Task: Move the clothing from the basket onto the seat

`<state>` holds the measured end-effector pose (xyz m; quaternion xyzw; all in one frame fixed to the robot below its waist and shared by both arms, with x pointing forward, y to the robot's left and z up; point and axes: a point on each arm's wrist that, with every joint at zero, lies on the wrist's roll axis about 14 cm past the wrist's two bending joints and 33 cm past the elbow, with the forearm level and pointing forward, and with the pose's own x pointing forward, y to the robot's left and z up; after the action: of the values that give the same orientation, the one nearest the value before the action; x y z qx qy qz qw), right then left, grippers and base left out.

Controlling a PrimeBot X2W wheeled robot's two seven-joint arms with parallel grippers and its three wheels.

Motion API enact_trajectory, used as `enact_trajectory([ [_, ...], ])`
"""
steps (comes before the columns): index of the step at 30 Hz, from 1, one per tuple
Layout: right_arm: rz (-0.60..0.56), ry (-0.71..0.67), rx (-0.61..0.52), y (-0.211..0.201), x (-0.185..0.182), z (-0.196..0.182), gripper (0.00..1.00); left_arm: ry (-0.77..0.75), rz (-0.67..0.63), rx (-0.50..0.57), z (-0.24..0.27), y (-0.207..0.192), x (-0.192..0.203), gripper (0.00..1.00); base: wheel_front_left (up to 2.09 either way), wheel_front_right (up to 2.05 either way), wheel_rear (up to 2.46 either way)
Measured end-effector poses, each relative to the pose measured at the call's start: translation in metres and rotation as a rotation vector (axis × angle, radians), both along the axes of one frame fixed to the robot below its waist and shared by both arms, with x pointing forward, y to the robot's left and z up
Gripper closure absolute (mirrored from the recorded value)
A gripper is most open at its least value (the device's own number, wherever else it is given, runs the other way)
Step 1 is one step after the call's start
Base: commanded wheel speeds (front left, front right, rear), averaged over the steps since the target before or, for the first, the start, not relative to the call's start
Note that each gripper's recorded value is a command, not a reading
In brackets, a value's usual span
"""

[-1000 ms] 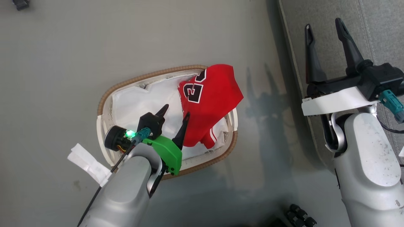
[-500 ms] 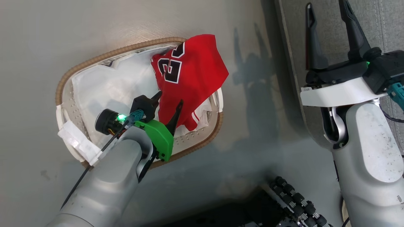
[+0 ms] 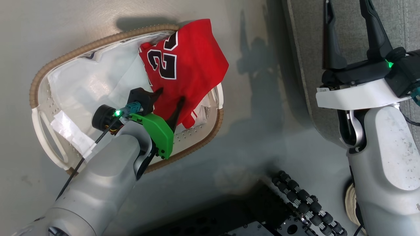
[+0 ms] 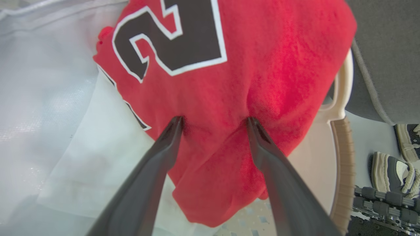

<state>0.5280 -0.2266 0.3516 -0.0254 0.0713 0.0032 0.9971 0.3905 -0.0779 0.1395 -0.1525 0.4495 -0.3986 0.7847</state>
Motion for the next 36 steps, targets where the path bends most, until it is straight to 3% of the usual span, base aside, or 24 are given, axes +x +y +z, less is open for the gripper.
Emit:
enact_trajectory([
  [1,-0.001,0.001,-0.001,0.0,0.0,-0.001,0.0,0.004,-0.001,-0.004,0.0,-0.001,-0.001,0.98,0.0,0.0,0.0],
  [2,-0.002,0.001,-0.001,-0.001,0.0,-0.001,0.0,0.004,-0.002,-0.01,0.002,-0.003,0.0,1.0,0.0,0.0,0.0],
  [14,0.0,-0.046,0.016,0.003,0.001,0.027,0.0,-0.057,0.056,-0.03,0.036,0.002,0.022,1.0,0.0,0.0,0.0],
  [29,0.077,-0.123,0.074,0.04,-0.023,0.086,0.0,-0.269,0.156,-0.062,0.136,0.029,0.023,1.0,0.0,0.0,0.0],
  [36,0.127,-0.136,0.102,0.063,-0.038,0.102,0.0,-0.388,0.26,-0.073,0.186,0.051,0.029,1.0,0.0,0.0,0.0],
])
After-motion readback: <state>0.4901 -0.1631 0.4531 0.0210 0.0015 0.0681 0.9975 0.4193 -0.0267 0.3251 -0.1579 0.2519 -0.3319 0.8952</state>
